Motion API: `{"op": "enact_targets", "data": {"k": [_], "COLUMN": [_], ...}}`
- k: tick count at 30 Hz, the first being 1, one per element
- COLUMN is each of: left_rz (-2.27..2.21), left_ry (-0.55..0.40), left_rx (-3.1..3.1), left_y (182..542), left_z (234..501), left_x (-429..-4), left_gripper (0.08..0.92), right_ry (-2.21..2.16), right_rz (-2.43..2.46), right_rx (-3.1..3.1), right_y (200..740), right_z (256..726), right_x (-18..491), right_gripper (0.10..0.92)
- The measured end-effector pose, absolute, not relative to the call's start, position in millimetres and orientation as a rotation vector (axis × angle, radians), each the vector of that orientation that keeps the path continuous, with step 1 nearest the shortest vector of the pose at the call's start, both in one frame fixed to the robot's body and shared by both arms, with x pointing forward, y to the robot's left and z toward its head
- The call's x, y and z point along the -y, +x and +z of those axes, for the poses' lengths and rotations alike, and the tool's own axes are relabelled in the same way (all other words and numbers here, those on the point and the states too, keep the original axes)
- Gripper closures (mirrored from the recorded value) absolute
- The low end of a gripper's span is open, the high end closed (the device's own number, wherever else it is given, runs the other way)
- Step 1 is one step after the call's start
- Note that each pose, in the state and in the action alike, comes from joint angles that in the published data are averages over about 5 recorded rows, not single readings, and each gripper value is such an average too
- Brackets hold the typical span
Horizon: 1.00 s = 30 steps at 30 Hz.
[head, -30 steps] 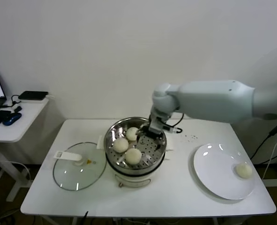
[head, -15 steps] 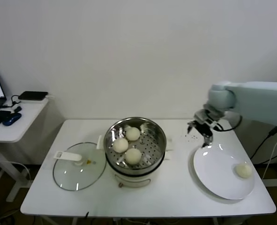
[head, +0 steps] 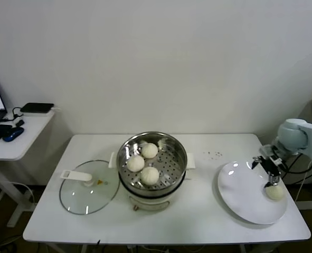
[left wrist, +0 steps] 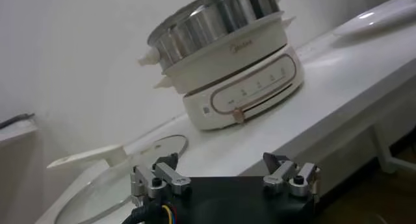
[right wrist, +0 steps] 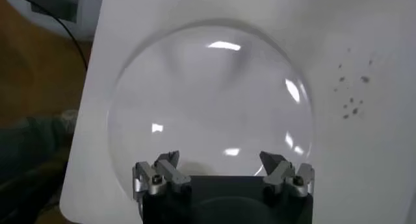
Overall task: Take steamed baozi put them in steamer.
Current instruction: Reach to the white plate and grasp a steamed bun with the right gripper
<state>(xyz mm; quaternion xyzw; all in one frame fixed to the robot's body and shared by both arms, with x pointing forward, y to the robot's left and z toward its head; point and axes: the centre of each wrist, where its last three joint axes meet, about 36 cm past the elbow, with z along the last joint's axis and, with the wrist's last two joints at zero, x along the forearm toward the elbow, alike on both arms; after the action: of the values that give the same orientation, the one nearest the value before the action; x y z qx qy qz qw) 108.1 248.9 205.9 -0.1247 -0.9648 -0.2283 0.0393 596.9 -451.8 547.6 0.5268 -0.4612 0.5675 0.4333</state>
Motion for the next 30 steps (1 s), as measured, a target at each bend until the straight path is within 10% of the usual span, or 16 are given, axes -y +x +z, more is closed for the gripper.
{"op": "enact_targets", "data": {"k": [30], "left_rz": [-0.711], "left_ry": [-0.366], "left_rx": [2.934], "left_y": [104.1], "left_z": [199.3], "left_x": [-242.5], "left_gripper": [0.177], "right_ry": [1.186], "right_rz": [1.362], "right_rx": [1.136], "right_y": [586.6], "right_z": [480.3], "right_x": [546.7], "right_gripper": [0.2]}}
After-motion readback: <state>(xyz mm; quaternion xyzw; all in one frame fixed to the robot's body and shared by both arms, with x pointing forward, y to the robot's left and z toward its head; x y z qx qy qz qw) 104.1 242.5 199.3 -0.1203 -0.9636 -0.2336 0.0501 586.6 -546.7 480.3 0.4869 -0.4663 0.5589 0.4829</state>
